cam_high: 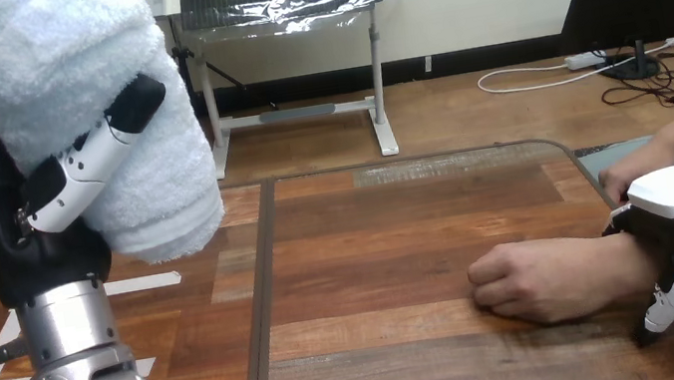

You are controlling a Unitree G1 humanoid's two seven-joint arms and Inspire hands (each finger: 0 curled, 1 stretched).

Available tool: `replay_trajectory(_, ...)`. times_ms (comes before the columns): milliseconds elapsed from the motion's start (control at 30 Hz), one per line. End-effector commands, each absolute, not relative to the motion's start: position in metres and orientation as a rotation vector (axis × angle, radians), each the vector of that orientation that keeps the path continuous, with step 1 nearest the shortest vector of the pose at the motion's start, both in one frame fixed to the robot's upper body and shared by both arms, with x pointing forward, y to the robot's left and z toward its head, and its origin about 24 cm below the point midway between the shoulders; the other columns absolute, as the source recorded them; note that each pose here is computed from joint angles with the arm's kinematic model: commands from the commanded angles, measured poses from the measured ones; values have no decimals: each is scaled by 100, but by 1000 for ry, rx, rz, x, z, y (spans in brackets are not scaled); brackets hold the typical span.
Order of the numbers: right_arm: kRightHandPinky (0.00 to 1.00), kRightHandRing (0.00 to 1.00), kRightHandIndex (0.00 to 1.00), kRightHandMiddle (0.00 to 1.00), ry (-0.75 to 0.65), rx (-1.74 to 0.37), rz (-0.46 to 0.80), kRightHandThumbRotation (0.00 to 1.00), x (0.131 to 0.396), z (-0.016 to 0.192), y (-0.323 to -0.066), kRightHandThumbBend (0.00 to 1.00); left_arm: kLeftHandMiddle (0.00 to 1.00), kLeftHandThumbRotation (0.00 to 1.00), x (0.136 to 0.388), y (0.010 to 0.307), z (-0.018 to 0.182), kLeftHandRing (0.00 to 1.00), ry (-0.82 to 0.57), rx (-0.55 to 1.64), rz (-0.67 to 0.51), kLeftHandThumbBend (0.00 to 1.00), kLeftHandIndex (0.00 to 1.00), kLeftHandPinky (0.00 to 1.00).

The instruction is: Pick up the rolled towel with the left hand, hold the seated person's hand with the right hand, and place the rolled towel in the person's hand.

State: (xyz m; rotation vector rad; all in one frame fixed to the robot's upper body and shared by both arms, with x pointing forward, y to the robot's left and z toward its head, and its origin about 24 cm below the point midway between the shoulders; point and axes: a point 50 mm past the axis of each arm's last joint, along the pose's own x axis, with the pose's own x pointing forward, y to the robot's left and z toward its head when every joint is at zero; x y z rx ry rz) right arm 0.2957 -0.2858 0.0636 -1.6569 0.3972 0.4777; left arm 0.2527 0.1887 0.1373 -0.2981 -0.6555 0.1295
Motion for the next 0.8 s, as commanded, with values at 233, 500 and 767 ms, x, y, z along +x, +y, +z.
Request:
replay_trajectory(233,52,74,79,79,397,-1664,415,26,299,76,-295,100,32,0,252,184,160,26,-758,-301,102,48,37,20)
replay_trajectory(500,53,75,79,79,407,-1671,414,25,300,78,-294,100,32,0,252,184,160,26,-756,-304,102,48,37,20)
replay_trajectory(767,53,74,79,78,416,-1672,410,24,300,79,-294,100,33,0,252,184,161,26,-756,-303,100,47,37,20)
